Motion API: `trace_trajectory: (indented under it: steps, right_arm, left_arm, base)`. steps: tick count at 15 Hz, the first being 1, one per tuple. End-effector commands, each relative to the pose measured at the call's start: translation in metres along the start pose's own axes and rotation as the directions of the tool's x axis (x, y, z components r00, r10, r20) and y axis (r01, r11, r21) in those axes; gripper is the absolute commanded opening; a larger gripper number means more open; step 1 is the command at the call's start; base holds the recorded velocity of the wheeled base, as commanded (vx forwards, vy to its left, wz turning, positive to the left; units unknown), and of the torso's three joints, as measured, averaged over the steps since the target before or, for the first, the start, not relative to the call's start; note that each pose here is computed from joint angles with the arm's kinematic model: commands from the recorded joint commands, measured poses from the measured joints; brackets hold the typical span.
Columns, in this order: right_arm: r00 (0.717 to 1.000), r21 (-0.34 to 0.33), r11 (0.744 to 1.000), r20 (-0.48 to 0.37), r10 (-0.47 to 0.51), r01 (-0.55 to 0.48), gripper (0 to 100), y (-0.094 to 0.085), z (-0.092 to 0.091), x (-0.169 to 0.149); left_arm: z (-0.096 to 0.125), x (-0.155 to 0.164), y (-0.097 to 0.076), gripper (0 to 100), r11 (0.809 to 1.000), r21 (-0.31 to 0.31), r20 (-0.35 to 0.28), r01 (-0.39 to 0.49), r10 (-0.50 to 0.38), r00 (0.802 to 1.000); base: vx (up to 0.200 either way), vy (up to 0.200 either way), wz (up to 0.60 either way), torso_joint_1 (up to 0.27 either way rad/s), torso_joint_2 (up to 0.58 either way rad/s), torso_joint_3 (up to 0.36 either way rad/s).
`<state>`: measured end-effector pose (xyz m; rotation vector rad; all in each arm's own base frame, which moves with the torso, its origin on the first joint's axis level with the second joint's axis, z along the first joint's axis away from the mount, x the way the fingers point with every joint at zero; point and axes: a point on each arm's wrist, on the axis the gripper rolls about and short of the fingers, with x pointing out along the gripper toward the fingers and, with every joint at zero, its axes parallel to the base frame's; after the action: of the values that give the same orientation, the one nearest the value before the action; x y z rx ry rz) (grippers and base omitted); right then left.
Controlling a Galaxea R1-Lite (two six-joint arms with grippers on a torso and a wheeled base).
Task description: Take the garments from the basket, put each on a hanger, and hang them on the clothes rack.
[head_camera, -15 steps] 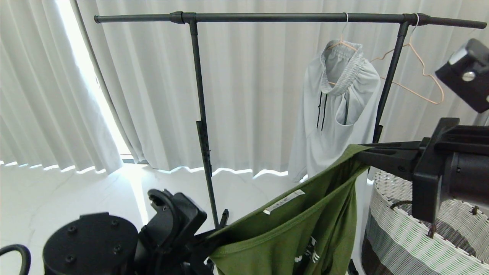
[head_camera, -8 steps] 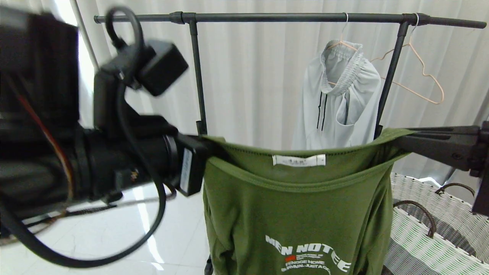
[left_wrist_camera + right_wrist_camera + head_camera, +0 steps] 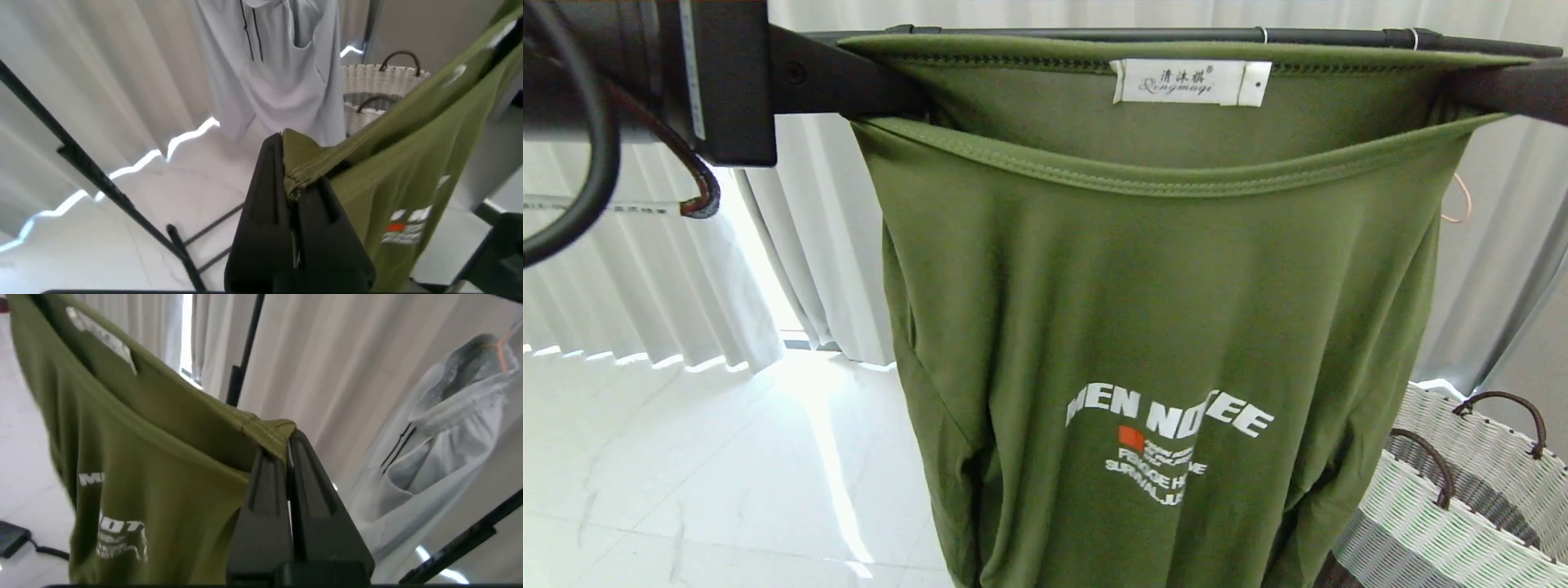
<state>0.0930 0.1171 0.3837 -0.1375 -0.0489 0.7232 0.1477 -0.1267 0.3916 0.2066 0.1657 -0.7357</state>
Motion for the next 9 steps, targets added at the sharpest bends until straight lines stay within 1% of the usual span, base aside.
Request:
trace_trajectory:
  steps: [1, 4, 5, 7, 8, 9]
  right_arm:
    - [1.000, -0.002, 1.000, -0.002, -0.006, 0.006, 0, -0.003, 0.009, -0.004]
    - [0.997, -0.014, 1.000, -0.069, 0.015, -0.016, 0, -0.009, 0.015, -0.031]
    - [0.995, -0.017, 0.999, -0.091, 0.038, -0.040, 0, -0.011, 0.016, -0.041]
    - [0.981, -0.010, 0.988, -0.128, 0.149, -0.151, 0, -0.013, 0.018, -0.066]
    - [0.962, 0.002, 0.972, -0.147, 0.231, -0.234, 0, -0.014, 0.016, -0.077]
    - [0.936, 0.015, 0.949, -0.159, 0.314, -0.316, 0, -0.012, 0.013, -0.083]
  left_arm:
    - [-0.003, -0.010, -0.003, 0, 1.000, 0.025, 0.007, 0.009, -0.009, 1.000]
    - [-0.018, -0.016, -0.014, 0, 0.993, 0.101, -0.028, 0.067, -0.064, 0.998]
    - [-0.017, -0.016, -0.017, 0, 0.990, 0.114, -0.019, 0.081, -0.080, 0.997]
    - [-0.011, -0.010, -0.018, 0, 0.990, 0.118, 0.034, 0.075, -0.079, 0.996]
    - [-0.009, -0.003, -0.019, 0, 0.991, 0.118, 0.050, 0.068, -0.074, 0.996]
    - [-0.008, 0.003, -0.019, 0, 0.991, 0.118, 0.062, 0.064, -0.071, 0.995]
  base:
    - [0.000, 0.000, 0.00, 0.000, 0.00, 0.000]
    - [0.000, 0.000, 0.00, 0.000, 0.00, 0.000]
    - [0.000, 0.000, 0.00, 0.000, 0.00, 0.000]
    - [0.000, 0.000, 0.00, 0.000, 0.00, 0.000]
    - [0.000, 0.000, 0.00, 0.000, 0.00, 0.000]
    - [0.000, 0.000, 0.00, 0.000, 0.00, 0.000]
